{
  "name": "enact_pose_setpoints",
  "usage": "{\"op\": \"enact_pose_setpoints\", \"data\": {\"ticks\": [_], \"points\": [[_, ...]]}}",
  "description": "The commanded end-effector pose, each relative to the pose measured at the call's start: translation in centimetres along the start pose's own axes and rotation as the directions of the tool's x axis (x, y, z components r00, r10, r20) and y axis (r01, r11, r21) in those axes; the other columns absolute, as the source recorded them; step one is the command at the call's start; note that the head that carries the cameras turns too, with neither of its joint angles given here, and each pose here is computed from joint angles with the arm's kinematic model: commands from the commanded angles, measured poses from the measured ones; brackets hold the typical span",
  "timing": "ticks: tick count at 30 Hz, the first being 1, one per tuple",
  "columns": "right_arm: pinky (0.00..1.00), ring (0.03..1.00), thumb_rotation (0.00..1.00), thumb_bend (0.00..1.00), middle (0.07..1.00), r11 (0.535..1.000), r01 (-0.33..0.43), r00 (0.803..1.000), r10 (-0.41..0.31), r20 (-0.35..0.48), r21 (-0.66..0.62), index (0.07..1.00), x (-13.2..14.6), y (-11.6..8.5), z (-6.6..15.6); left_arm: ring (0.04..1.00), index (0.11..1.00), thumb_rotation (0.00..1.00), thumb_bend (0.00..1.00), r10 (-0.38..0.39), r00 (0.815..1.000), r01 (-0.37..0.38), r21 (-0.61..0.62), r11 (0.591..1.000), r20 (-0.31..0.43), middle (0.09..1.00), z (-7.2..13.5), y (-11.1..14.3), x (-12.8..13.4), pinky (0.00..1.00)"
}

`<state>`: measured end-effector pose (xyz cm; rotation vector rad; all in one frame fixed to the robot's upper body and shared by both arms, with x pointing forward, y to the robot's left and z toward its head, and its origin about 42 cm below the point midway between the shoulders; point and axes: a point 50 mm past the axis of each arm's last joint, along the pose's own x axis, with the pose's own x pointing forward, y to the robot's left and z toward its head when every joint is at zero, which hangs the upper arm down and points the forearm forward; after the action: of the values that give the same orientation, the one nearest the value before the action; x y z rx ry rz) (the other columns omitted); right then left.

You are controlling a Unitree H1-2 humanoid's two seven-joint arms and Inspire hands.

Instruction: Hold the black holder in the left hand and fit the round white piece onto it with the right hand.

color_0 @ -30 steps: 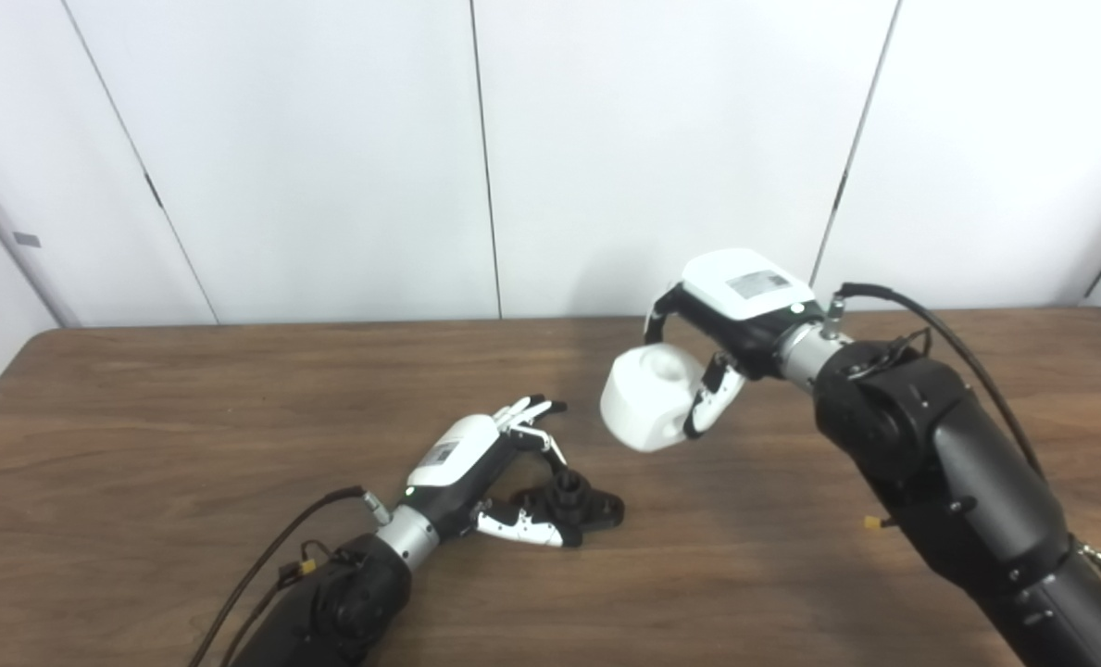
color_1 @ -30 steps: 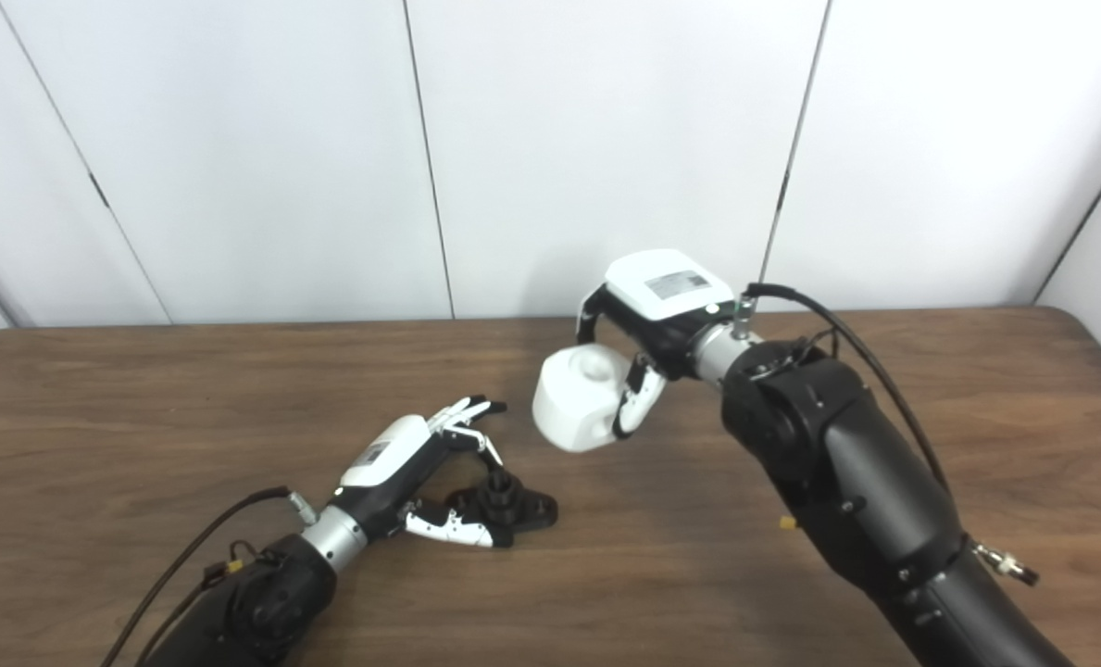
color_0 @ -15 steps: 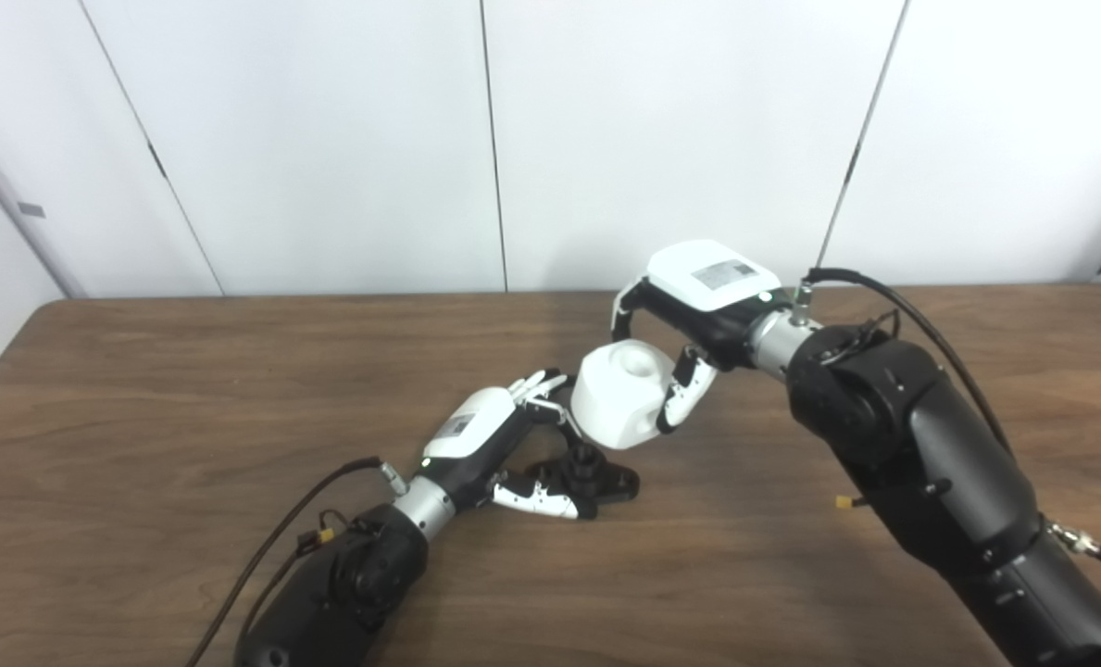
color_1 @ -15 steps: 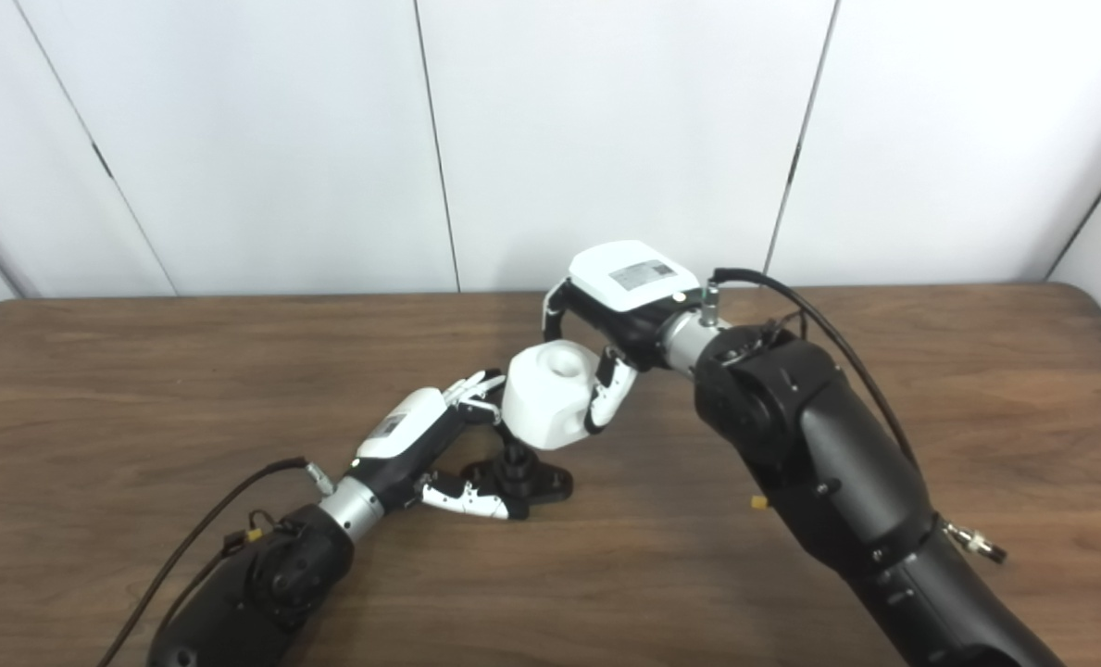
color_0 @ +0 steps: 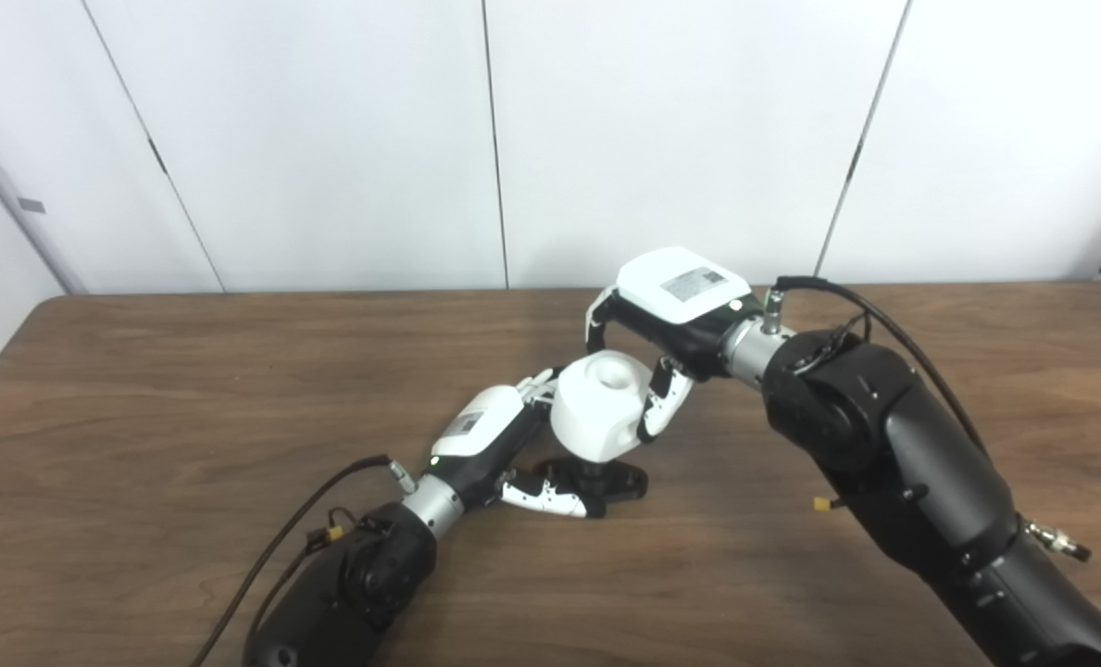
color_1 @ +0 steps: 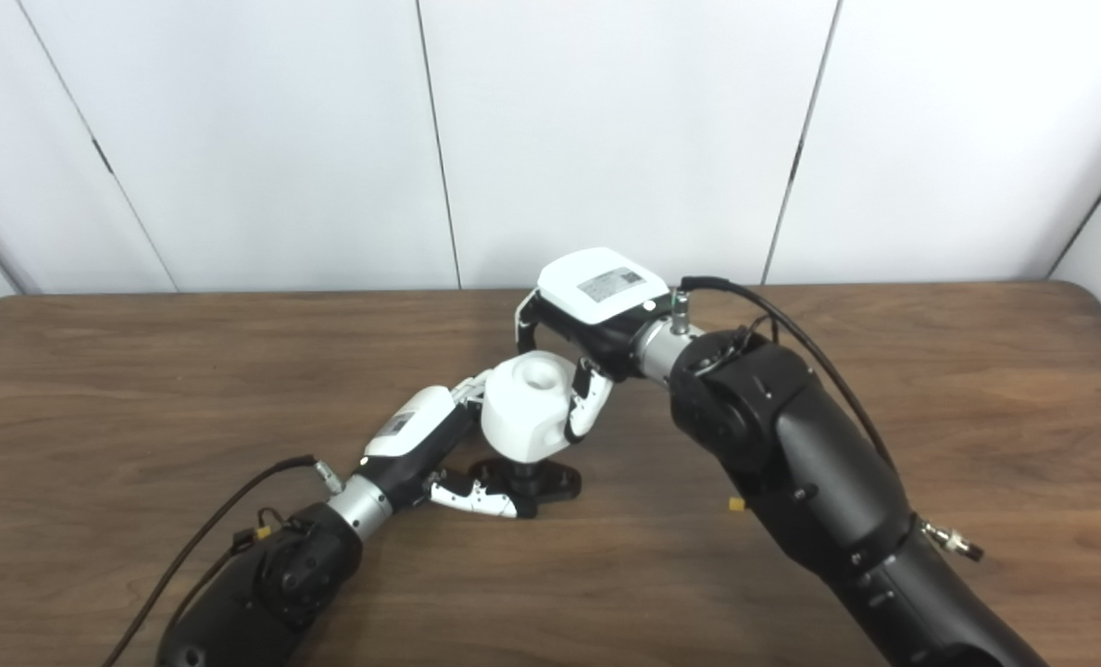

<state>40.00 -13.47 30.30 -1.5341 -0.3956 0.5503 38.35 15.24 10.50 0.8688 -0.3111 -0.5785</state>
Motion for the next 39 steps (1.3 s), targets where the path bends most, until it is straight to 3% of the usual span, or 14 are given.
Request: {"op": "enact_pose_setpoints", "data": {"ticks": [1,21,39], "points": [[0.81,0.833,0.14,0.53,0.773,0.997,0.068,0.997,-0.067,0.028,-0.045,0.481,0.0,-2.4,0.7,1.000,0.482,0.06,0.52,-0.150,0.985,0.147,-0.042,0.988,-0.084,0.943,-0.7,-5.6,-2.3,0.97],[0.80,0.818,0.14,0.53,0.778,0.997,-0.025,0.996,0.031,0.084,-0.074,0.482,-0.2,-0.9,0.7,1.000,0.482,0.06,0.52,-0.144,0.986,0.141,-0.042,0.989,-0.083,0.944,-0.7,-5.3,-2.2,0.96],[0.86,0.830,0.14,0.53,0.785,0.994,-0.062,0.989,0.073,0.127,-0.090,0.483,-0.3,0.3,2.0,1.000,0.483,0.06,0.52,-0.137,0.987,0.134,-0.038,0.990,-0.083,0.942,-0.5,-5.5,-2.0,0.97]]}}
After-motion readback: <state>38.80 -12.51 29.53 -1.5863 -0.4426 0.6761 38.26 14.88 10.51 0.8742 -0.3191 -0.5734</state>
